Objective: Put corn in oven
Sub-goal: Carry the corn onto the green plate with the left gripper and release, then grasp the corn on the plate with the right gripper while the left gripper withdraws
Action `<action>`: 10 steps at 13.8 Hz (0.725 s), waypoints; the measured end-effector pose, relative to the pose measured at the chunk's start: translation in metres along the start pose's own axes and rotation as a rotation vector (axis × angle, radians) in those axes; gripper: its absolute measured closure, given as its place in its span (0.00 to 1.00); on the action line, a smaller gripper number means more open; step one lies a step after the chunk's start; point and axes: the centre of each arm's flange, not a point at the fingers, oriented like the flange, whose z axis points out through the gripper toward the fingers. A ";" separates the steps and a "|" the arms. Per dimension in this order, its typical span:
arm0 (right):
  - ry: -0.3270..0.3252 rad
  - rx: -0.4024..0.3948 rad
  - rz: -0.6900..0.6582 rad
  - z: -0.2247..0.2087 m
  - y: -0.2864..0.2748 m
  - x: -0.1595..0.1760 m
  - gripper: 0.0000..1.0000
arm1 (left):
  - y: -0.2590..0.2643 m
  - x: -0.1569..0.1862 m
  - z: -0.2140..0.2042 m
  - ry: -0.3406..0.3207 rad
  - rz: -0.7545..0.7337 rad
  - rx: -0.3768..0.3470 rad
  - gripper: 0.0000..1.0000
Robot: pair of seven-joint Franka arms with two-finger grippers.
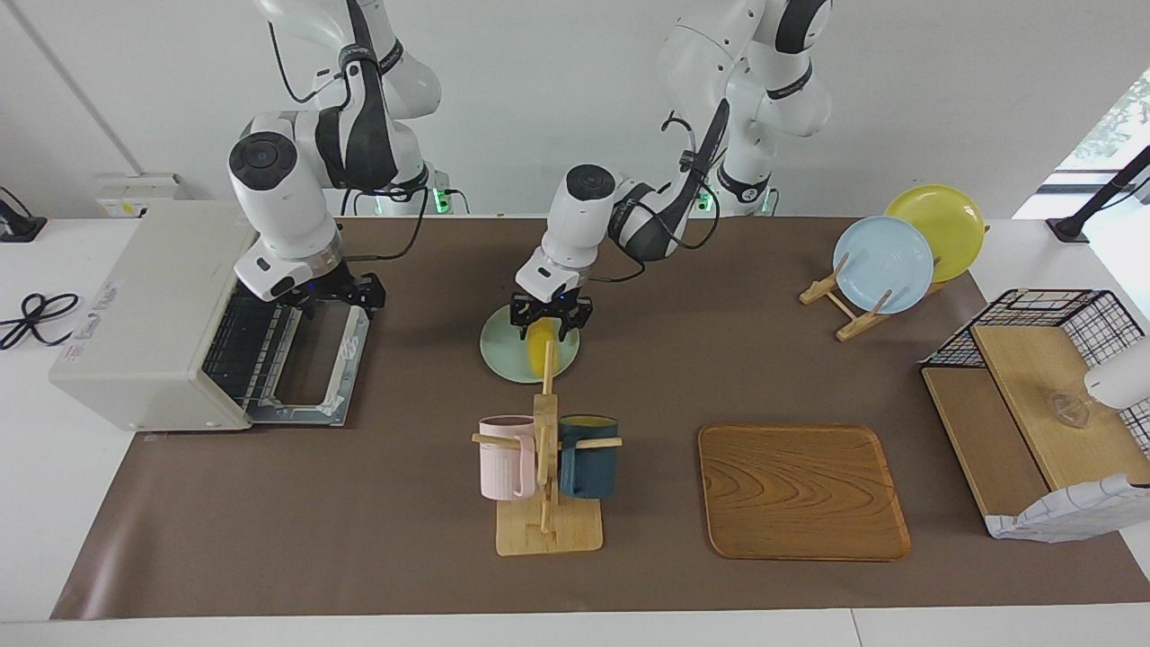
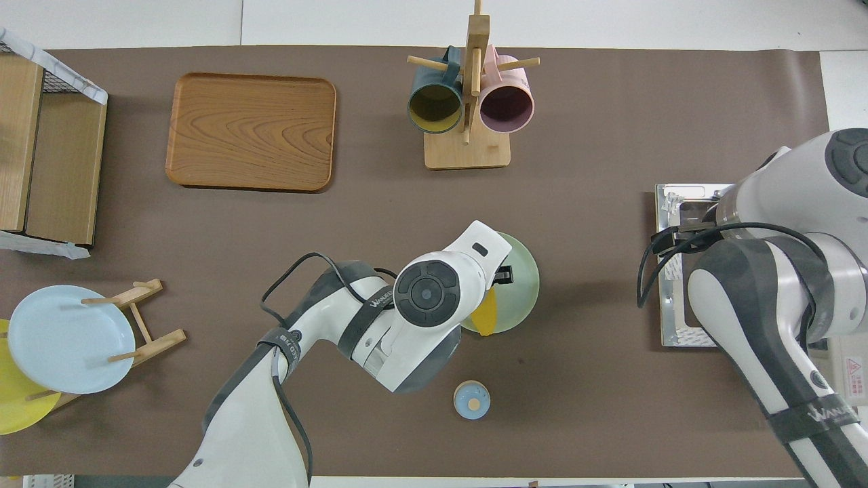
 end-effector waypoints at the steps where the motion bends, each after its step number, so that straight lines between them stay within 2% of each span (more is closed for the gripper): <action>1: 0.000 0.000 0.000 0.000 0.000 0.000 0.00 | 0.000 0.001 -0.001 0.001 -0.001 0.000 0.01; 4: 0.001 0.002 0.000 0.000 0.000 0.000 0.00 | -0.004 0.015 -0.025 -0.006 -0.020 0.015 0.00; 7: 0.047 0.053 -0.003 -0.005 -0.017 0.004 0.00 | -0.048 0.062 -0.081 -0.001 -0.101 0.041 0.00; 10: 0.063 0.077 -0.030 -0.009 -0.051 0.003 0.00 | -0.100 0.099 -0.124 -0.011 -0.143 0.073 0.00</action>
